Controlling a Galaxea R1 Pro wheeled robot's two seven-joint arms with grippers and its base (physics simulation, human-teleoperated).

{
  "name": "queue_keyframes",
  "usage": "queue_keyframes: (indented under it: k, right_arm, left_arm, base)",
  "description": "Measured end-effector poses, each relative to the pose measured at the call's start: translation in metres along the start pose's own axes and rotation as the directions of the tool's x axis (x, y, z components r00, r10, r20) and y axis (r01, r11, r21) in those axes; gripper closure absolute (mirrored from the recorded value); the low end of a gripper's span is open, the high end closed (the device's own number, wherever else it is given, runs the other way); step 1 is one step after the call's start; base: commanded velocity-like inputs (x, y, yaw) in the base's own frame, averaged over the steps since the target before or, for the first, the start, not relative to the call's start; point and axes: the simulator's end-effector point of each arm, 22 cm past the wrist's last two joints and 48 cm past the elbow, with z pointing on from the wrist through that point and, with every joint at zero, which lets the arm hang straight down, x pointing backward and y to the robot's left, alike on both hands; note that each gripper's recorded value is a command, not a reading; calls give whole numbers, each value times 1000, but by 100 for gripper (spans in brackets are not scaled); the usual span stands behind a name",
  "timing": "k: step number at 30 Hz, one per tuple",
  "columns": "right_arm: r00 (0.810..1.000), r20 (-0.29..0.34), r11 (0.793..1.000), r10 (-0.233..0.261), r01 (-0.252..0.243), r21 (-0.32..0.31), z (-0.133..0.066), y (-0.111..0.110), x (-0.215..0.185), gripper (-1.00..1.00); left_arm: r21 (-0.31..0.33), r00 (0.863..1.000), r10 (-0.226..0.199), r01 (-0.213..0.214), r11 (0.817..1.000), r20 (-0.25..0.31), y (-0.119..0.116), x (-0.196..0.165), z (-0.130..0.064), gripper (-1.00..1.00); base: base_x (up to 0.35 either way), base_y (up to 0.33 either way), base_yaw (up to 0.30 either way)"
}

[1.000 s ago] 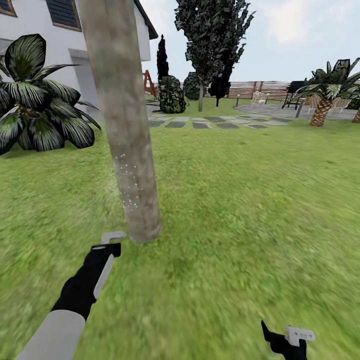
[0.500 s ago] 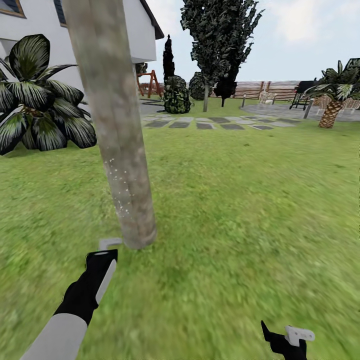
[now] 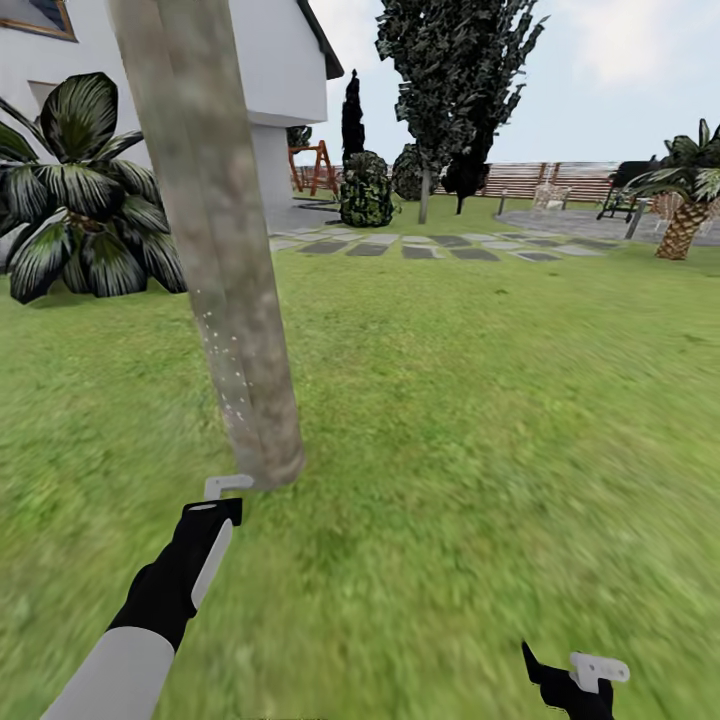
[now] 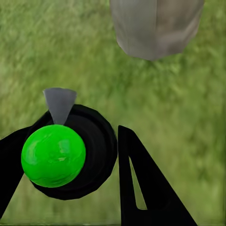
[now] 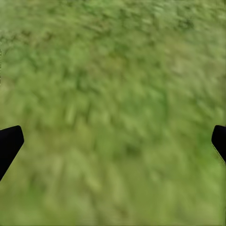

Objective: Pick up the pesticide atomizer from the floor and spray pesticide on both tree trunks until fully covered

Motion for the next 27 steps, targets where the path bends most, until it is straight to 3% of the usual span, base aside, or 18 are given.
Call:
queue_keyframes:
  k: [6, 22, 27]
  right_arm:
    - [1000, 0, 1000, 0, 0, 0, 0, 0, 0, -100]
    - [1000, 1, 1000, -1, 1, 1, 0, 0, -1, -100]
    - [1000, 1, 1000, -1, 1, 1, 0, 0, -1, -100]
  left_arm:
    - [-2, 1000, 2, -2, 1000, 1, 1, 0, 0, 100]
    - [-2, 1000, 3, -3, 1000, 0, 0, 0, 0, 100]
    - [-2, 1000, 3, -3, 1000, -1, 0, 1, 0, 100]
  base:
    - [54, -276, 248]
    - [127, -276, 12]
    - [148, -270, 217]
